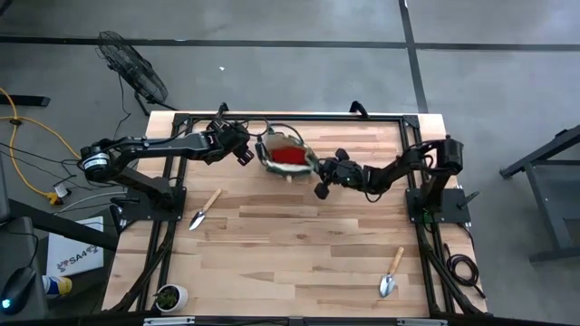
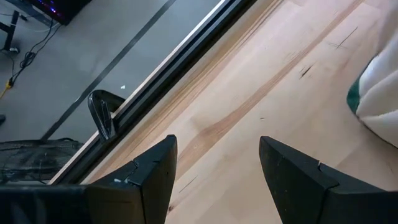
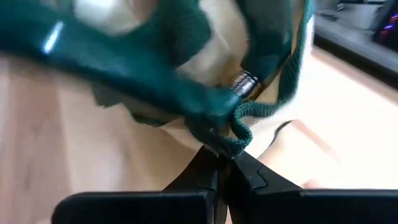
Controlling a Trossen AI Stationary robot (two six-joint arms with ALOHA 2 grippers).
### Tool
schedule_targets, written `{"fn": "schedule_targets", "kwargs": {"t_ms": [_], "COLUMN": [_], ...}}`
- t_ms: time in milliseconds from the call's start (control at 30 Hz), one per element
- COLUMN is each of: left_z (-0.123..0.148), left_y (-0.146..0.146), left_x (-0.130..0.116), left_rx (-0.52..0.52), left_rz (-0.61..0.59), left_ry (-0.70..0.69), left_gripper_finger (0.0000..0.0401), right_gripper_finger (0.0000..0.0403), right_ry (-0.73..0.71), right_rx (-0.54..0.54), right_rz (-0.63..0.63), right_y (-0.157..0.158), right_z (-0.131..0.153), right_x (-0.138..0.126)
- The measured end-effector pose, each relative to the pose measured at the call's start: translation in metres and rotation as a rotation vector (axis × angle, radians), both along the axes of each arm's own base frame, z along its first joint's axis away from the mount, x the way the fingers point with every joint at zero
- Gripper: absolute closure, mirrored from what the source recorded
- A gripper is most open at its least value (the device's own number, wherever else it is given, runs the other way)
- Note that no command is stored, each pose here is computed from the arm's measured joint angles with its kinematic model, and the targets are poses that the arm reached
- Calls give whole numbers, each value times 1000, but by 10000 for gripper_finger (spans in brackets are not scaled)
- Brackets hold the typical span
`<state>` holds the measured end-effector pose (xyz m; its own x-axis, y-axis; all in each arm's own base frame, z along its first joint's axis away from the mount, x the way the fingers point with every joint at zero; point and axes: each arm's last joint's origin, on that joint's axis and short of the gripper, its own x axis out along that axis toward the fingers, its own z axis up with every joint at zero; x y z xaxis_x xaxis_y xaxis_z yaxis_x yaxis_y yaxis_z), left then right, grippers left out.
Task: Pick & Place Garden tools in Gardening bag
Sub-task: Adjust the gardening bag on the table
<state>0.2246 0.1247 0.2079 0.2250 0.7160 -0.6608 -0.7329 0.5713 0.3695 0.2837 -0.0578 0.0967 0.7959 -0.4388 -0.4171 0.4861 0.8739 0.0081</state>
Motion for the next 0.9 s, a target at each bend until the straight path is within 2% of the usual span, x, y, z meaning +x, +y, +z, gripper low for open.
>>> {"fn": "schedule_targets", "kwargs": {"t_ms": [300,600,733,900], "left_z": [-1,-1,-1,-1], "left_y": [-1,-1,-2,-2], "left_x": [0,0,2,3], "left_rx": [-26,-41,-68,-91], "left_rz": [-10,-19,-49,-72], "left_ry": [-2,-15,-46,-63], "left_gripper_finger": [181,181,181,181], "right_gripper_finger": [399,399,400,400], "right_ry": [33,-30,1,110], "right_rx": [50,113,145,165], "right_rz": [62,99,137,128], "right_y": [19,23,26,27], "right_z": [3,47,60,58], "right_x": [-1,-14,-24,-34]}}
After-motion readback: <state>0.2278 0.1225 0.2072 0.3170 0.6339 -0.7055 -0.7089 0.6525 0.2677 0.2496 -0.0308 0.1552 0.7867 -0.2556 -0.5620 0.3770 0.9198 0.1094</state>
